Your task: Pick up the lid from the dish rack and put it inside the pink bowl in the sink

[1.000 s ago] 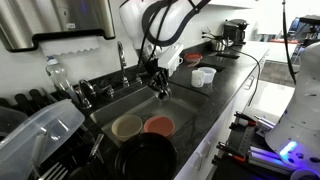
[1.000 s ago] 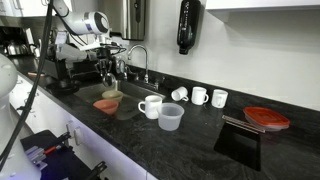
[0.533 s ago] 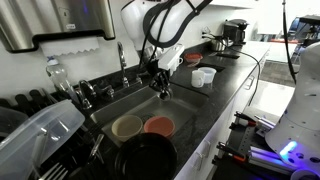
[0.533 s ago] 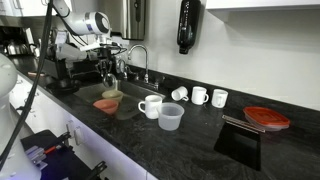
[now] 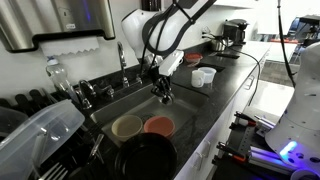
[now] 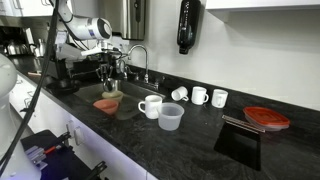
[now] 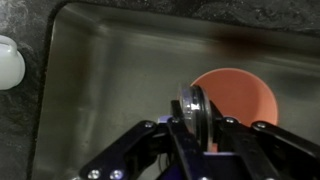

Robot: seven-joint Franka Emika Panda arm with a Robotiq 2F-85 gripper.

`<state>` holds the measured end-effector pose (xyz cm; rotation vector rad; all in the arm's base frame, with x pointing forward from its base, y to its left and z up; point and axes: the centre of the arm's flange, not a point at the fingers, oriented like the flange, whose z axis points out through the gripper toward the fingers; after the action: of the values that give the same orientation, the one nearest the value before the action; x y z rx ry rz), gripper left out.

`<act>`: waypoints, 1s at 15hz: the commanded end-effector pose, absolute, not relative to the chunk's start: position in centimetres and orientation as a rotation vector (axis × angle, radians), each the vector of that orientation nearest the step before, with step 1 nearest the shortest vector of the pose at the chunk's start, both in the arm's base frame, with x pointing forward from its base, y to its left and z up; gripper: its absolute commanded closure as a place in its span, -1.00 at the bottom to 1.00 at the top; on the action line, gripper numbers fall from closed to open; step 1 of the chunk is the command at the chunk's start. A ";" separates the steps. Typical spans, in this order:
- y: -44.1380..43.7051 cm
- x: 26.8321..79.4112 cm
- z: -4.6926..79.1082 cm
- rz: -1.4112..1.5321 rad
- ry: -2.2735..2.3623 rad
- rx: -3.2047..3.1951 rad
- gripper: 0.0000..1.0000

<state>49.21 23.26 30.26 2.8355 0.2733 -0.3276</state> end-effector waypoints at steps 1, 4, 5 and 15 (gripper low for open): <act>23.5 50.7 27.8 -0.418 0.359 2.843 0.87; 24.1 51.5 25.8 -0.477 0.427 2.845 0.87; 24.6 51.8 25.3 -0.498 0.456 2.853 0.87; 27.6 54.8 19.3 -0.672 0.554 2.898 0.87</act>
<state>53.36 26.74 19.73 2.9029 0.5200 -0.6124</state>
